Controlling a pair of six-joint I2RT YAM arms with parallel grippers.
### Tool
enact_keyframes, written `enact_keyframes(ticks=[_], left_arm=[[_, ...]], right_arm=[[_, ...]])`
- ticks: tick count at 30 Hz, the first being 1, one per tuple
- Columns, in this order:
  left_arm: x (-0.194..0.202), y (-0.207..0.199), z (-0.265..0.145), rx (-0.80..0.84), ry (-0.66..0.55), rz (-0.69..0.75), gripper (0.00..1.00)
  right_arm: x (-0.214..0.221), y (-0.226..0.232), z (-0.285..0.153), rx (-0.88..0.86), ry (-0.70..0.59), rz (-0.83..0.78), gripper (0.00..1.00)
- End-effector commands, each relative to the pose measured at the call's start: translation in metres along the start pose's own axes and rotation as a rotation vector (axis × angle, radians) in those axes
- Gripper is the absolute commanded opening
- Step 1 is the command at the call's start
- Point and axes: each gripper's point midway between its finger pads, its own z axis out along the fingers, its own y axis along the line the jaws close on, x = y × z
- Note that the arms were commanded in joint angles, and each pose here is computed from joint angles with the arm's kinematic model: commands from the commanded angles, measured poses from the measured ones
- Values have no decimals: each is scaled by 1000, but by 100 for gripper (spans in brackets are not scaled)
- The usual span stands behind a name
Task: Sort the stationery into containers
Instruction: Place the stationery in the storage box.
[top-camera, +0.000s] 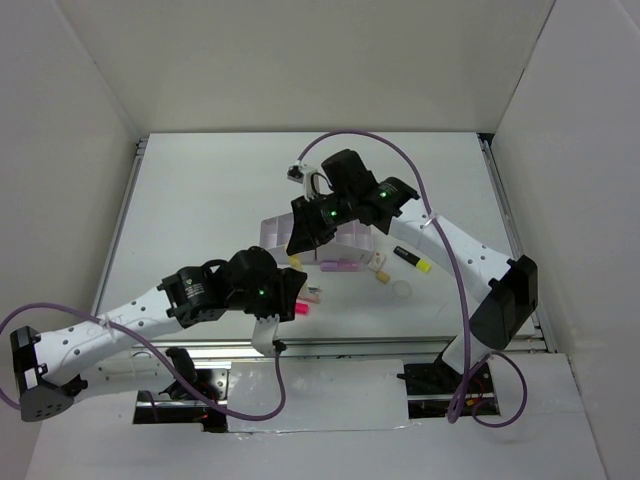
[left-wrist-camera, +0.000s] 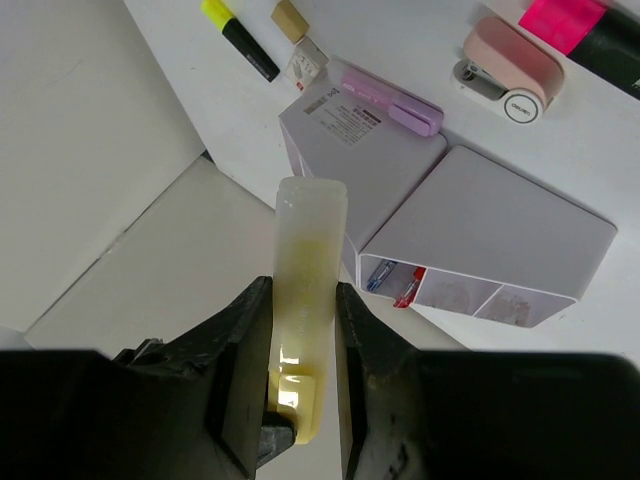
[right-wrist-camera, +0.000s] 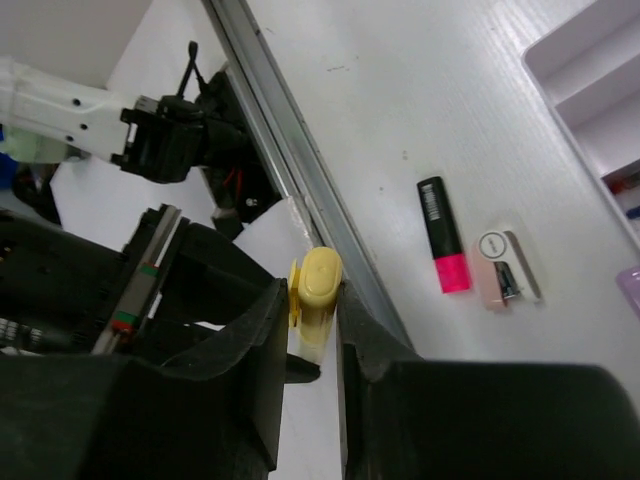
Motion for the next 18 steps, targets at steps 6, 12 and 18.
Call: enact_keyframes(ticks=[6, 12, 18], left_arm=[[3, 18, -1, -47, 34, 168, 32], [5, 24, -10, -115, 53, 103, 99], [-2, 41, -43, -268, 18, -84, 99]], right_arm=[[-26, 11, -8, 4, -82, -76, 0], [-38, 6, -20, 68, -141, -127, 0], [-58, -32, -58, 192, -253, -96, 0]])
